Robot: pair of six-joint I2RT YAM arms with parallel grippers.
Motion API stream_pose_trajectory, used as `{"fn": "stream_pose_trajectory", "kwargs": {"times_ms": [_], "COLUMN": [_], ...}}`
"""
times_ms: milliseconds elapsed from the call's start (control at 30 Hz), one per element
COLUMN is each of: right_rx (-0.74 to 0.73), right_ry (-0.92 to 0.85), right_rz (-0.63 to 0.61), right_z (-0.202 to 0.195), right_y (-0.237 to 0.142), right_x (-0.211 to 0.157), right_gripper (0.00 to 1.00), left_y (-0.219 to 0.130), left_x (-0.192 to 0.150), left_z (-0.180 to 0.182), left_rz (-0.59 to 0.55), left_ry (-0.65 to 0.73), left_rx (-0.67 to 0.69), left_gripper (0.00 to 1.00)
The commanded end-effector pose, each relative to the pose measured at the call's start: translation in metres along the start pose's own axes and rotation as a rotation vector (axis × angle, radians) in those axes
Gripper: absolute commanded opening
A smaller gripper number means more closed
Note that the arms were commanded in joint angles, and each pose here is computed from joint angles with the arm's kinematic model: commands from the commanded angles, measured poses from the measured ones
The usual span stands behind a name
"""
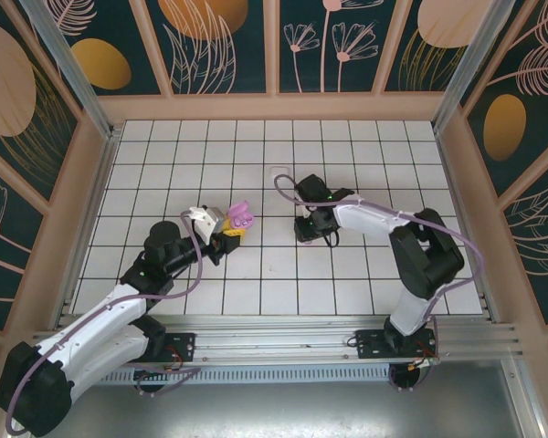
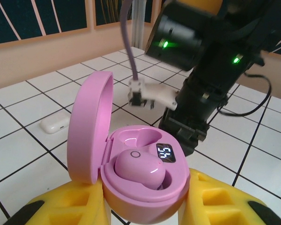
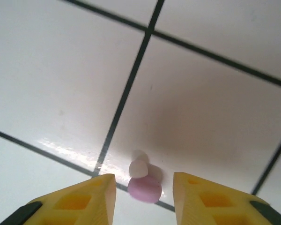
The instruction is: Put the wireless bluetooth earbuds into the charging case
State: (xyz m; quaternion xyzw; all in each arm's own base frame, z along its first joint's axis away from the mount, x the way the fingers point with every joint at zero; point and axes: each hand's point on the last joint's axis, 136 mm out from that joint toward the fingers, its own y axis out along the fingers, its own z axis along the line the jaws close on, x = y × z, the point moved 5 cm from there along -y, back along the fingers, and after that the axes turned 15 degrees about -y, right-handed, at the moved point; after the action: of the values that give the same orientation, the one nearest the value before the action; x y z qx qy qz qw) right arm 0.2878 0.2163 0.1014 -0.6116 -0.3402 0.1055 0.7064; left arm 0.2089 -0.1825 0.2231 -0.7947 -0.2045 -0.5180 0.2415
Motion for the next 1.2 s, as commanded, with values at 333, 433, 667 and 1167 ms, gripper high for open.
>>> {"fn": "stream_pose_trajectory", "kwargs": {"times_ms": [333, 433, 667, 1167], "right_rx": [0.141, 0.175, 0.172, 0.105], "right_ry": [0.551, 0.605, 0.612, 0.617], "right_rz": [-0.265, -0.237, -0.167, -0.104], "right_z": [0.009, 0.013, 0.014, -0.005], "right_y": [-0.057, -0.039, -0.005, 0.026], "right_x": [-0.038, -0.050, -0.049, -0.043], "right_gripper": [0.28, 0.19, 0.13, 0.09], "left_y": [0.002, 0.005, 0.006, 0.009], "left_x": [0.021, 0.021, 0.019, 0.015], "left_z": [-0.006, -0.007, -0.006, -0.003], "left_rz": [-0.027, -0.018, -0.014, -0.007], "left_ry": [0.052, 0.044, 0.035, 0.040], "left_rx": [-0.015, -0.027, -0.028, -0.019], "left_gripper": [0.23, 0.23, 0.23, 0.23]}}
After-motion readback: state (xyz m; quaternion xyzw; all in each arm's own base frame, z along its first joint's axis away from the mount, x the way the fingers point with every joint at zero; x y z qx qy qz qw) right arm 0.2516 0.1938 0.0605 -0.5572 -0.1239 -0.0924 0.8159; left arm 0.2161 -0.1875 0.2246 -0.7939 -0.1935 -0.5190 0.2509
